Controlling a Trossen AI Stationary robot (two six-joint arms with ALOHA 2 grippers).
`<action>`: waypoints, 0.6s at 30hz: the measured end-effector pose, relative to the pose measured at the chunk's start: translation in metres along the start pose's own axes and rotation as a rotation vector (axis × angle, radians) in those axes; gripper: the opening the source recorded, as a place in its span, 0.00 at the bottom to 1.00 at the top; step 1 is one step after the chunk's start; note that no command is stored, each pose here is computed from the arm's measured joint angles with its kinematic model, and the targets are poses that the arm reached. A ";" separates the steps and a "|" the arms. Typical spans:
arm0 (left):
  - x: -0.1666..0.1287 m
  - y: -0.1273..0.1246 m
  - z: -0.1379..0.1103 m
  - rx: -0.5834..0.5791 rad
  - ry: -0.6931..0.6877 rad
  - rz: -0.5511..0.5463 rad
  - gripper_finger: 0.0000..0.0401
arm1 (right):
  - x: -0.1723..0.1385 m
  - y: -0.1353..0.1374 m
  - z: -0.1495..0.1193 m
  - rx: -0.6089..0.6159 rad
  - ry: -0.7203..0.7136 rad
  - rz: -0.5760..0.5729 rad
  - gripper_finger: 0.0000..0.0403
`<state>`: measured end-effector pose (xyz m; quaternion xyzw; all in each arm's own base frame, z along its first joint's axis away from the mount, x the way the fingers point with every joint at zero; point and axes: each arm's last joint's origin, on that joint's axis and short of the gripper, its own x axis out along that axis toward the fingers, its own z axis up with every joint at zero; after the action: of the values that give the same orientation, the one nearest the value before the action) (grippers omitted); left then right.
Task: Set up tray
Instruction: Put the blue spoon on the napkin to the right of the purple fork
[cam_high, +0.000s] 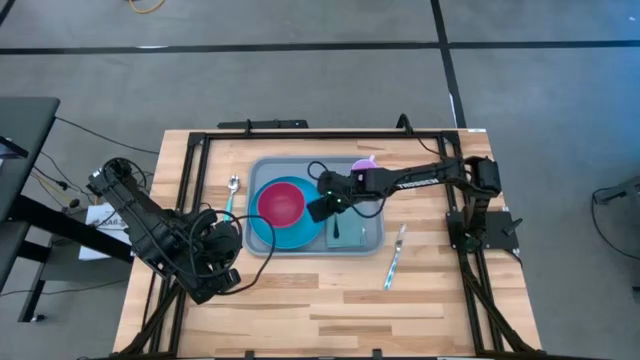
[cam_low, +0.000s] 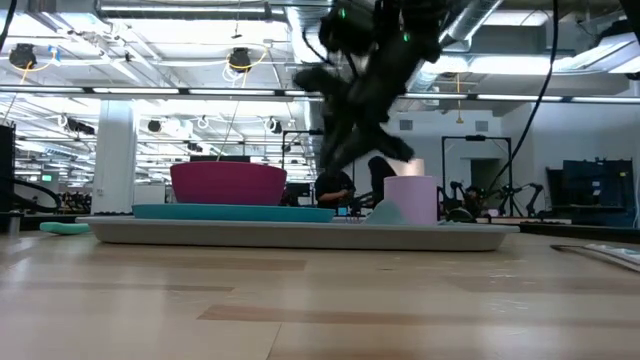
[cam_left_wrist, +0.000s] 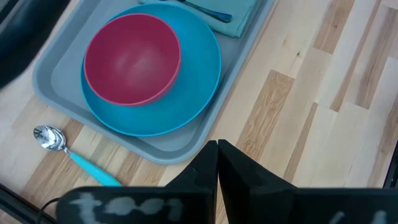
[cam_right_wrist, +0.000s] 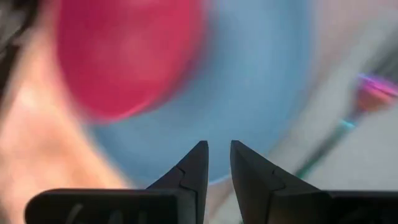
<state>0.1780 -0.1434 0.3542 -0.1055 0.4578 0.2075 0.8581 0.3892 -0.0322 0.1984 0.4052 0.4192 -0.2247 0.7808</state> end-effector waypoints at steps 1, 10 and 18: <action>0.000 0.000 0.000 0.000 0.000 0.000 0.00 | -0.006 0.007 0.000 -0.071 0.007 0.030 0.15; 0.001 0.002 0.002 0.163 -0.043 0.033 0.00 | -0.067 0.051 -0.025 -0.403 0.033 0.046 0.15; 0.004 0.003 0.013 0.372 -0.151 0.108 0.00 | -0.159 0.043 -0.064 -0.533 -0.175 -0.228 0.15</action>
<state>0.1880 -0.1345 0.3578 0.0953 0.4277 0.1722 0.8822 0.3017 0.0464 0.3306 0.1155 0.4371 -0.2272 0.8625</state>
